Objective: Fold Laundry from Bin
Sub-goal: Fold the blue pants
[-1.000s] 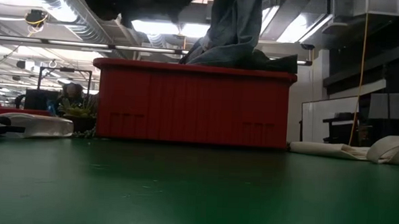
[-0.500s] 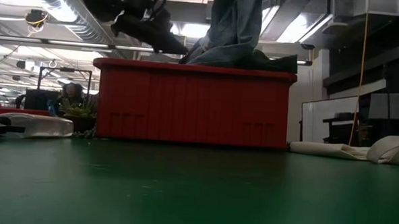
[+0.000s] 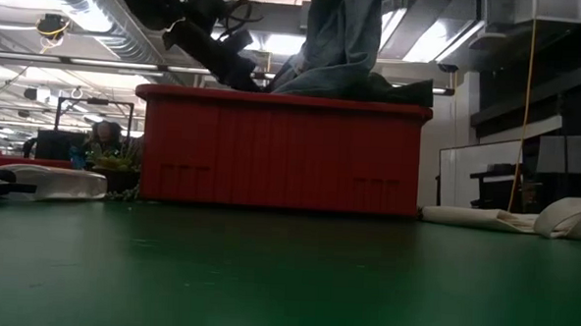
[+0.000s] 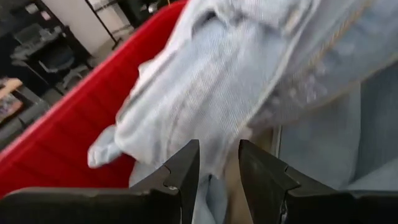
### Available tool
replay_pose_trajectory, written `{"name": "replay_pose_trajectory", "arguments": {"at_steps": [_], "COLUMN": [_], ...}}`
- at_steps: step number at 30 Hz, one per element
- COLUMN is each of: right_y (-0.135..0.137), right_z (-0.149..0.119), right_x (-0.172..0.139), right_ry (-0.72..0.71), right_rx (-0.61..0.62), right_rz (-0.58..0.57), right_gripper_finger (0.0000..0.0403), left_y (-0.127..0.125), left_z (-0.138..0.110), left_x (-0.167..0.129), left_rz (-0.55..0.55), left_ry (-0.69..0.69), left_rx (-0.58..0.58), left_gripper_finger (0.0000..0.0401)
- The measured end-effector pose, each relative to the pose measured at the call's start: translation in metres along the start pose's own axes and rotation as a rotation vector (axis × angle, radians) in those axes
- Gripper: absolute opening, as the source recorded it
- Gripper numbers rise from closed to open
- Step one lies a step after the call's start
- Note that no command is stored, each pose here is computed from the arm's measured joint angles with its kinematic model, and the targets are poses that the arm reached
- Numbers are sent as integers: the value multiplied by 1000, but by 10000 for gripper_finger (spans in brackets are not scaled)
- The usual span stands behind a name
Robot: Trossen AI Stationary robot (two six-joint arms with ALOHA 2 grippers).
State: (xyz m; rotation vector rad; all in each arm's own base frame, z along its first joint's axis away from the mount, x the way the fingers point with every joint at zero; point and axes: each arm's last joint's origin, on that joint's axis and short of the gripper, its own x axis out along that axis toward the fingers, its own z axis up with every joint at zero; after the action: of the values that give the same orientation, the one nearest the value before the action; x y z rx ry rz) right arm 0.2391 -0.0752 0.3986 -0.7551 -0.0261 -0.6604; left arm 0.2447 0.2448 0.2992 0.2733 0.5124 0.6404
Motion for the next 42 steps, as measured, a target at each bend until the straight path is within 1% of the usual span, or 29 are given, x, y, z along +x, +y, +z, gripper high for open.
{"name": "replay_pose_trajectory", "arguments": {"at_steps": [6, 10, 13, 15, 18, 22, 25, 29, 35, 38, 40, 42], "right_y": [0, 0, 0, 0, 0, 0, 0, 0, 0, 0, 0, 0], "right_z": [0, 0, 0, 0, 0, 0, 0, 0, 0, 0, 0, 0], "right_x": [0, 0, 0, 0, 0, 0, 0, 0, 0, 0, 0, 0], "right_ry": [-1, -1, 1, 1, 1, 1, 1, 1, 1, 1, 1, 0], "right_rx": [1, 1, 0, 0, 0, 0, 0, 0, 0, 0, 0, 1], "right_rz": [-2, -2, 0, 0, 0, 0, 0, 0, 0, -1, 0, -1], "right_gripper_finger": [32, 32, 32, 32, 32, 32, 32, 32, 32, 32, 32, 32], "left_y": [-4, -5, -5, -4, -2, 3, 4, 4, 1, 1, 1, 2], "left_z": [-9, -13, -15, -16, -16, -15, -12, -9, -8, -8, -8, -8], "left_x": [10, 20, 25, 27, 26, 26, 26, 26, 27, 27, 27, 27], "left_rz": [-17, -4, 34, 79, 139, 167, 173, 173, 68, 75, 90, 95], "left_ry": [42, 30, 41, 52, 67, 37, -2, -25, -62, -69, -60, -60], "left_rx": [-9, -9, -9, -10, -61, -148, -190, -195, -191, -196, -220, -236], "left_gripper_finger": [108, 108, 108, 108, 108, 108, 108, 108, 108, 107, 95, 69]}}
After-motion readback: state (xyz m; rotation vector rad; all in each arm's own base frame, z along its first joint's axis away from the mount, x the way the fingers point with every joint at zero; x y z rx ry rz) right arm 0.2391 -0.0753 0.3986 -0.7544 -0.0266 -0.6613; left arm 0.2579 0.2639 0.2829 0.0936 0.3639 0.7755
